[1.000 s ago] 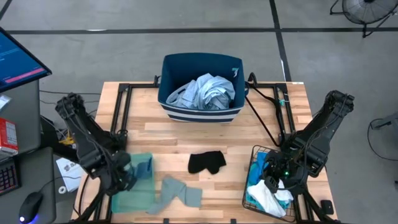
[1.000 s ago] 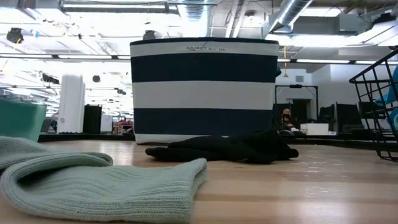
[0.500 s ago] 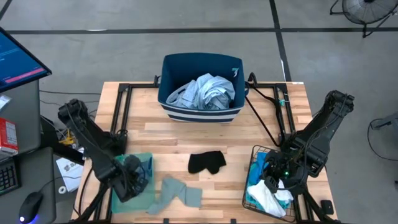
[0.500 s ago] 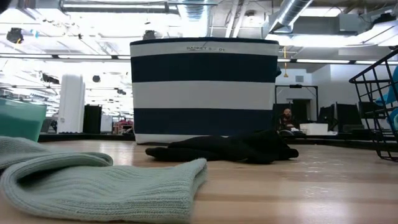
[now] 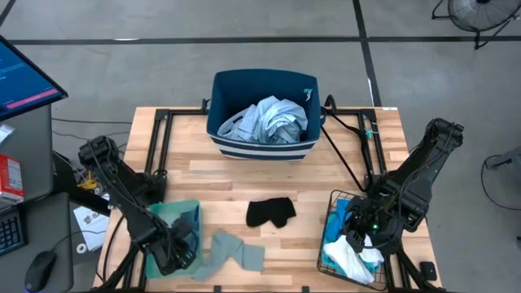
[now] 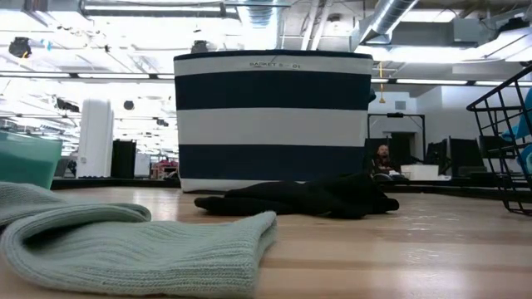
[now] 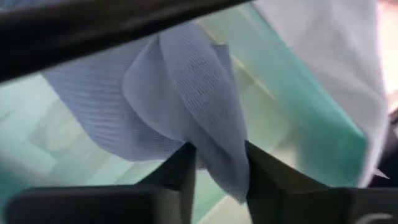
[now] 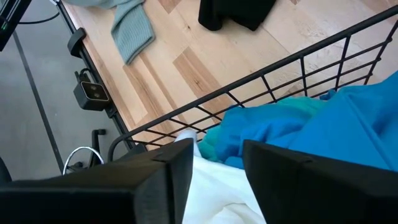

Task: Pick & Place Cloths
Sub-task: Put the blue sock into the green bin, then put the black sock into the green bin

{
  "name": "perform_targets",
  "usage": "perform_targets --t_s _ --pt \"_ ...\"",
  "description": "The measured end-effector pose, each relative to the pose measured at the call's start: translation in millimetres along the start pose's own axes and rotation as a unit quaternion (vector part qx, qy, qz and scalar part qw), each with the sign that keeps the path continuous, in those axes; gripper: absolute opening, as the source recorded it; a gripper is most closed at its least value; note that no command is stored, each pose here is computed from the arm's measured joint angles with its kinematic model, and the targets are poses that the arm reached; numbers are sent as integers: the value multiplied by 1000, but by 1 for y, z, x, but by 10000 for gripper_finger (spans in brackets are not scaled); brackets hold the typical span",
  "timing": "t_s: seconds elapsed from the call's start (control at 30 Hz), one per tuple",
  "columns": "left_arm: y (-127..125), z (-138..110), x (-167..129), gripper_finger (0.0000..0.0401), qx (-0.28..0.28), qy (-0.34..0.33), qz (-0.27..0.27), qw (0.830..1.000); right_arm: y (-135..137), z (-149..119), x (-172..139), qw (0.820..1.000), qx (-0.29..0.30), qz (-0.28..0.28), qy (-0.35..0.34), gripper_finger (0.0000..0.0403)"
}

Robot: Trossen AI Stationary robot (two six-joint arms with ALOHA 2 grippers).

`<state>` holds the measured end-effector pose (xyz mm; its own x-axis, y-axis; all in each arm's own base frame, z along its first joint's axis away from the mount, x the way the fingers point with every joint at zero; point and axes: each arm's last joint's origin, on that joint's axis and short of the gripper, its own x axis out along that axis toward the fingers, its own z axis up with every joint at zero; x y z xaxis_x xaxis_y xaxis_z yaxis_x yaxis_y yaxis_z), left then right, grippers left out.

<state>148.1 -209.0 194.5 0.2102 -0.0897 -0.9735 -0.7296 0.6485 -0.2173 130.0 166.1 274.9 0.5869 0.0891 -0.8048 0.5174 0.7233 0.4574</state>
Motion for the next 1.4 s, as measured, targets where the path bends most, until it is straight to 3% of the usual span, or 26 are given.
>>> perform_targets --t_s 0.23,0.37,0.73,0.87,0.93,1.03,1.13,1.23,1.3,1.4 --pt "3 4 -22 215 -6 8 -49 999 0 0 0 1000 0 0 0 149" --pt "6 8 -42 259 -13 9 -102 995 0 0 0 1000 0 0 0 157" --pt "25 16 -88 254 -7 74 -196 978 0 0 0 1000 0 1 0 164" --pt "19 25 -105 249 -4 -38 -298 954 0 0 0 1000 0 1 0 164" --pt "13 34 -113 248 -7 -124 -342 931 0 0 0 1000 0 1 0 164" --pt "2 50 -122 246 22 -253 -368 894 0 0 0 1000 0 1 0 163" --pt "-12 72 -124 245 70 -362 -349 861 0 0 0 1000 0 0 0 161" --pt "-25 100 -115 249 121 -434 -292 844 0 0 0 1000 0 0 0 160" --pt "-31 121 -102 256 147 -455 -246 843 0 0 0 1000 0 0 0 160" --pt "-37 153 -76 270 190 -443 -189 856 0 0 0 1000 0 0 0 162"
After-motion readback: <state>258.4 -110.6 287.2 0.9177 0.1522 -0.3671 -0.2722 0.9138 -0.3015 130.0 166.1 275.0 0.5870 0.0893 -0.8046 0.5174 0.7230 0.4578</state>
